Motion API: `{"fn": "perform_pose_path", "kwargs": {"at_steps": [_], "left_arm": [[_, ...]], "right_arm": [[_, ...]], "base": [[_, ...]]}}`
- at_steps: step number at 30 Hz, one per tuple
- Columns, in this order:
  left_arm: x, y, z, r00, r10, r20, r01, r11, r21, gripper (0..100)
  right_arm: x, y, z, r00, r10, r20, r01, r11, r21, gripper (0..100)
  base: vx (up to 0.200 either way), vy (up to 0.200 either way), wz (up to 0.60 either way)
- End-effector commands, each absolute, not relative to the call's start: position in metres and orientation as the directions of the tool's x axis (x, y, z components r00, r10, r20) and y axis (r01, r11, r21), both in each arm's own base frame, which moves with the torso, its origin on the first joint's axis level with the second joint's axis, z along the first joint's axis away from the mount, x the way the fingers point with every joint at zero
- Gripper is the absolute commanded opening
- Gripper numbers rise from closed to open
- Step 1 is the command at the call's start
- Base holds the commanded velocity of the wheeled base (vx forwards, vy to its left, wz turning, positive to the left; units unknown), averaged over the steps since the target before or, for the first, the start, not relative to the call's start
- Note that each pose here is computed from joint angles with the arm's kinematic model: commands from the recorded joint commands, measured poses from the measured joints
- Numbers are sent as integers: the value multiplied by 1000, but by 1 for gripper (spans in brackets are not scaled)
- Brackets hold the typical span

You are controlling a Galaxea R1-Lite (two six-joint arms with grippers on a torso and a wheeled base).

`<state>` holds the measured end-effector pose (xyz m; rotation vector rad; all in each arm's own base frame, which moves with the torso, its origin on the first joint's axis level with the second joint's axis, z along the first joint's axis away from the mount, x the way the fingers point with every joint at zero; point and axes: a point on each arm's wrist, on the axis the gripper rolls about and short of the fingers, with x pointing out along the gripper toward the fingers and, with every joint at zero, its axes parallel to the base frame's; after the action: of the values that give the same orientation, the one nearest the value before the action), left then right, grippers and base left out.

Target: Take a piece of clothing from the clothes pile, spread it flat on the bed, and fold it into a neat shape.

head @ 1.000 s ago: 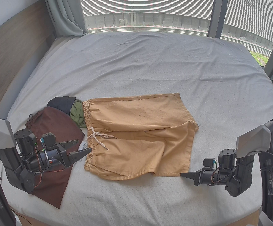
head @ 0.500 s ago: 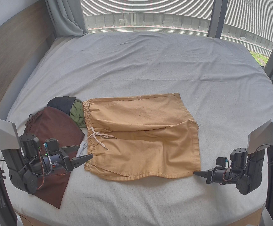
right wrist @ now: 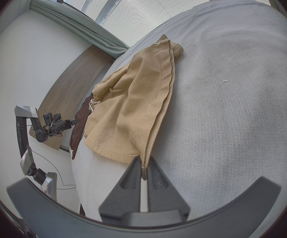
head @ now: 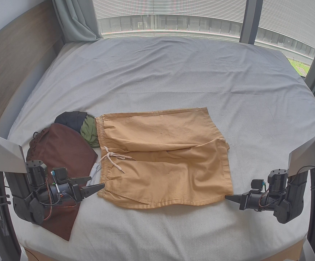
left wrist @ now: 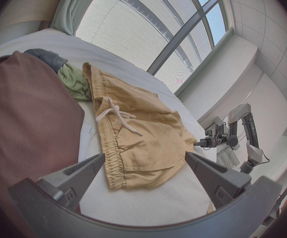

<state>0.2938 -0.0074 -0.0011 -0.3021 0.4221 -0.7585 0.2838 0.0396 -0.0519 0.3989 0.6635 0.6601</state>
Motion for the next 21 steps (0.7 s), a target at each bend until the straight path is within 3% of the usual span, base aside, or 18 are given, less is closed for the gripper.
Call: {"fn": "perform_pose_path", "kwargs": {"at_steps": [1, 21], "left_arm": [[293, -5, -16, 638, -714, -289, 569, 690, -447, 100], [301, -7, -56, 611, -711, -348, 521, 692, -500, 100]], "right_arm": [[285, 40, -53, 599, 673, -433, -432, 727, 533, 0], [286, 41, -52, 598, 679, -426, -442, 723, 531, 0]], "base": [[0, 0, 0], [0, 0, 0]]}}
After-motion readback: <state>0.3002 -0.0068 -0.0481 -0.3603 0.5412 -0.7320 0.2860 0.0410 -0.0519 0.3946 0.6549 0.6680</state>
